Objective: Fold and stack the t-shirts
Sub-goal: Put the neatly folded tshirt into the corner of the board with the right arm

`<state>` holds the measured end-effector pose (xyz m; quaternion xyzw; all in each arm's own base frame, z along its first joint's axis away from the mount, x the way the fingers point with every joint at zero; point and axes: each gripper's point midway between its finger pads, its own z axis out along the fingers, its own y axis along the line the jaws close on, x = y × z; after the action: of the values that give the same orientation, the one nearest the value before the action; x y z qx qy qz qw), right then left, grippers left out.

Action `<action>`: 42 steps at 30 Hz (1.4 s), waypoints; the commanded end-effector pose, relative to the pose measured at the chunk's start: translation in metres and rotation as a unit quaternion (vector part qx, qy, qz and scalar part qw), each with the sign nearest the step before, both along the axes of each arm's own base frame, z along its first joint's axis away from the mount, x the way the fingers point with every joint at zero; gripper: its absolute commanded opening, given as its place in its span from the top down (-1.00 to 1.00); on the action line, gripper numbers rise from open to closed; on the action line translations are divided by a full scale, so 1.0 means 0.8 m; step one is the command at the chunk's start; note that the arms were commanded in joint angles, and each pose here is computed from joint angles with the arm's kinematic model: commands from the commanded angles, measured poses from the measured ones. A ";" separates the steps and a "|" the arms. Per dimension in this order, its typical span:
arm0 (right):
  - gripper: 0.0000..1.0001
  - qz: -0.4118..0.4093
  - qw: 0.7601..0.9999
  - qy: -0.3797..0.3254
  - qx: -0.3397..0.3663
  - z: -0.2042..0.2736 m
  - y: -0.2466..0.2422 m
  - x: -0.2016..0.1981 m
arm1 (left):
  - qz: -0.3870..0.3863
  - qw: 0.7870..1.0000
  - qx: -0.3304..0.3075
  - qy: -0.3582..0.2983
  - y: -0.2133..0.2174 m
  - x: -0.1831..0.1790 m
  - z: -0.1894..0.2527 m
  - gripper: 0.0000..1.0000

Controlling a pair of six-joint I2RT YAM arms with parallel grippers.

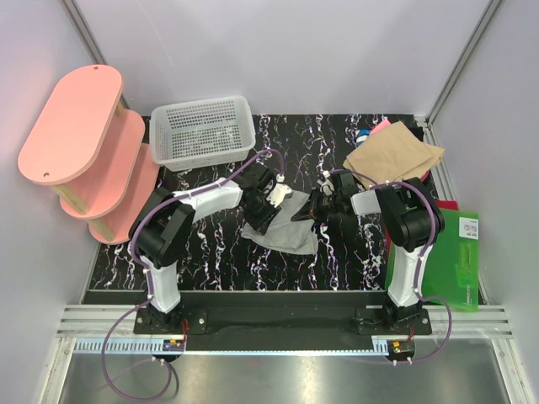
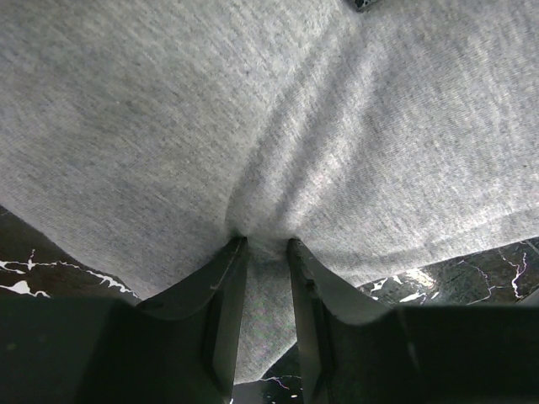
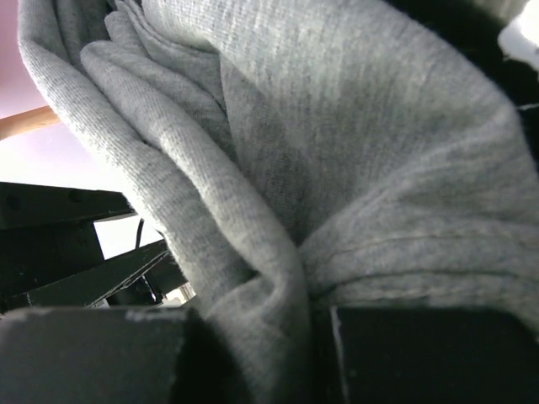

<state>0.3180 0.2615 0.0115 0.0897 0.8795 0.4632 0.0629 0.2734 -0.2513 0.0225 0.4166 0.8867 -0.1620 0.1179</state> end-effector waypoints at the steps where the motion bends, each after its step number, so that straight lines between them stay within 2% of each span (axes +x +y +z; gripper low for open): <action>1: 0.78 -0.012 0.996 0.040 -0.082 -0.052 -0.021 -0.027 | -0.007 1.000 0.005 0.006 0.005 -0.015 0.003 0.35; 3: 0.83 -0.009 0.997 0.037 -0.073 -0.043 -0.018 -0.025 | -0.003 1.000 0.002 0.003 0.008 -0.010 0.008 0.35; 5: 1.00 -0.007 0.998 0.026 -0.063 -0.030 -0.014 -0.019 | 0.000 1.000 -0.002 -0.003 0.012 -0.003 0.018 0.35; 10: 1.00 -0.002 1.000 -0.005 -0.016 0.021 0.001 0.004 | 0.019 0.999 -0.021 -0.025 0.040 0.017 0.077 0.35; 11: 1.00 -0.005 1.000 -0.021 -0.005 0.039 0.002 0.018 | 0.029 0.998 -0.031 -0.043 0.052 0.034 0.098 0.35; 13: 1.00 -0.017 0.999 -0.040 0.017 0.073 -0.001 0.037 | 0.042 0.996 -0.036 -0.064 0.075 0.036 0.138 0.33; 14: 1.00 -0.035 0.997 -0.061 0.026 0.096 -0.014 0.063 | 0.055 0.994 -0.037 -0.082 0.094 0.046 0.154 0.32; 16: 1.00 -0.047 0.995 -0.084 0.037 0.127 -0.030 0.089 | 0.074 0.990 -0.031 -0.113 0.123 0.044 0.183 0.28; 19: 1.00 -0.071 0.990 -0.110 0.053 0.176 -0.064 0.136 | 0.080 0.989 -0.027 -0.126 0.146 0.023 0.197 0.26; 20: 1.00 -0.076 0.987 -0.131 0.060 0.204 -0.070 0.155 | 0.081 0.989 -0.026 -0.119 0.151 0.013 0.191 0.25; 22: 1.00 -0.087 0.986 -0.130 0.062 0.216 -0.090 0.174 | 0.086 0.988 -0.029 -0.129 0.159 0.000 0.196 0.25; 25: 1.00 -0.100 0.978 -0.168 0.067 0.263 -0.117 0.216 | 0.095 0.989 -0.027 -0.113 0.170 -0.018 0.180 0.26; 27: 1.00 -0.104 0.978 -0.167 0.071 0.268 -0.127 0.230 | 0.099 0.989 -0.030 -0.106 0.173 -0.024 0.175 0.26; 33: 1.00 -0.168 0.962 -0.198 0.085 0.321 -0.216 0.282 | 0.113 0.989 -0.030 -0.091 0.183 -0.030 0.163 0.26; 38: 1.00 -0.222 0.949 -0.207 0.082 0.344 -0.288 0.280 | 0.116 0.989 -0.032 -0.091 0.188 -0.032 0.162 0.27; 42: 1.00 -0.261 0.943 -0.191 0.075 0.332 -0.334 0.266 | 0.118 0.989 -0.044 -0.080 0.183 -0.034 0.160 0.27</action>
<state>0.5503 0.0147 0.2432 0.2297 0.7750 0.4940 0.3204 0.2469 -0.0980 0.1459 0.3113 0.9176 -0.1290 0.2110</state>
